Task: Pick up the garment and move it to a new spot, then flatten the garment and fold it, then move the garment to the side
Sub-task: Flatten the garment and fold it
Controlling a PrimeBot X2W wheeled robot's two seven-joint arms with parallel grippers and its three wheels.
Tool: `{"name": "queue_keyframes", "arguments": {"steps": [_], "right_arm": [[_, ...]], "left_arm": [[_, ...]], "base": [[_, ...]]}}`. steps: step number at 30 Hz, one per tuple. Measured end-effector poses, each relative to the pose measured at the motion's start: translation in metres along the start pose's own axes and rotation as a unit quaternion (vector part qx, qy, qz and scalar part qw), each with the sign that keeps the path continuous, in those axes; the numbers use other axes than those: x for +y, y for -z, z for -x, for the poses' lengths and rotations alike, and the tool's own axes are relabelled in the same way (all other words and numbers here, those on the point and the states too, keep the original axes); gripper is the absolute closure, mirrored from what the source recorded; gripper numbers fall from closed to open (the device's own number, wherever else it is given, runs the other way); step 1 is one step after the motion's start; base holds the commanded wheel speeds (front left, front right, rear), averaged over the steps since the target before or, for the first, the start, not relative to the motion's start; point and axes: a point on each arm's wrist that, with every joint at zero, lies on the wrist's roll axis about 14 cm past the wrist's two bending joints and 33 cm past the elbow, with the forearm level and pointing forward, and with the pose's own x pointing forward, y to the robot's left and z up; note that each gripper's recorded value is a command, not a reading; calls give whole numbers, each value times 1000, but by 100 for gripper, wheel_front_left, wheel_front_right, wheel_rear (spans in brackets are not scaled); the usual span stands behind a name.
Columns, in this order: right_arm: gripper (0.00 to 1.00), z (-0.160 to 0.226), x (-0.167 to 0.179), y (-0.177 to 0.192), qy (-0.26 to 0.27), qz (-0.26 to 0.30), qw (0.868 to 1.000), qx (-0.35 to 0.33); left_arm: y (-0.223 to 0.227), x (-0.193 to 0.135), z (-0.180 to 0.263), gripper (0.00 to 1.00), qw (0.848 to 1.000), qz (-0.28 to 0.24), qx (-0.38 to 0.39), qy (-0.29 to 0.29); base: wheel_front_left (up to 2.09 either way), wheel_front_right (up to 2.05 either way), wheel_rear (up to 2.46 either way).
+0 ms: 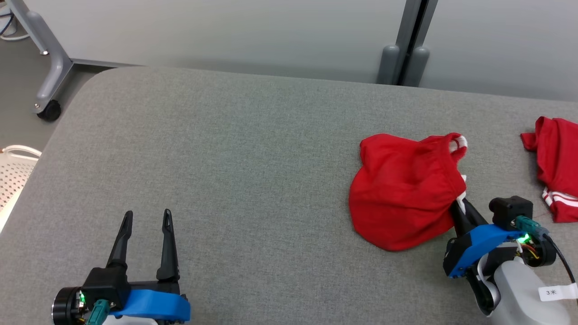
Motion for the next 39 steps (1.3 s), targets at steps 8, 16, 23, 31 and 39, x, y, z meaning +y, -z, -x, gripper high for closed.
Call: {"name": "queue_keyframes", "arguments": {"steps": [8,16,23,31,39], "right_arm": [[100,22,-2,-57,1,7,995,-98],[100,33,77,-83,-101,32,983,-149],[100,41,168,-59,-227,61,965,-120],[100,60,241,-7,-339,85,936,-49],[0,79,261,31,-379,90,921,7]], "left_arm": [[-7,-8,4,0,1000,5,-12,13],[-15,-9,9,0,1000,10,-26,14],[-13,3,19,0,1000,14,-24,-6],[-8,19,29,0,999,17,-16,-33],[-7,22,32,0,999,19,-14,-41]], "base": [[0,0,0],[0,0,0],[0,0,0],[0,0,0],[0,0,0]]}}
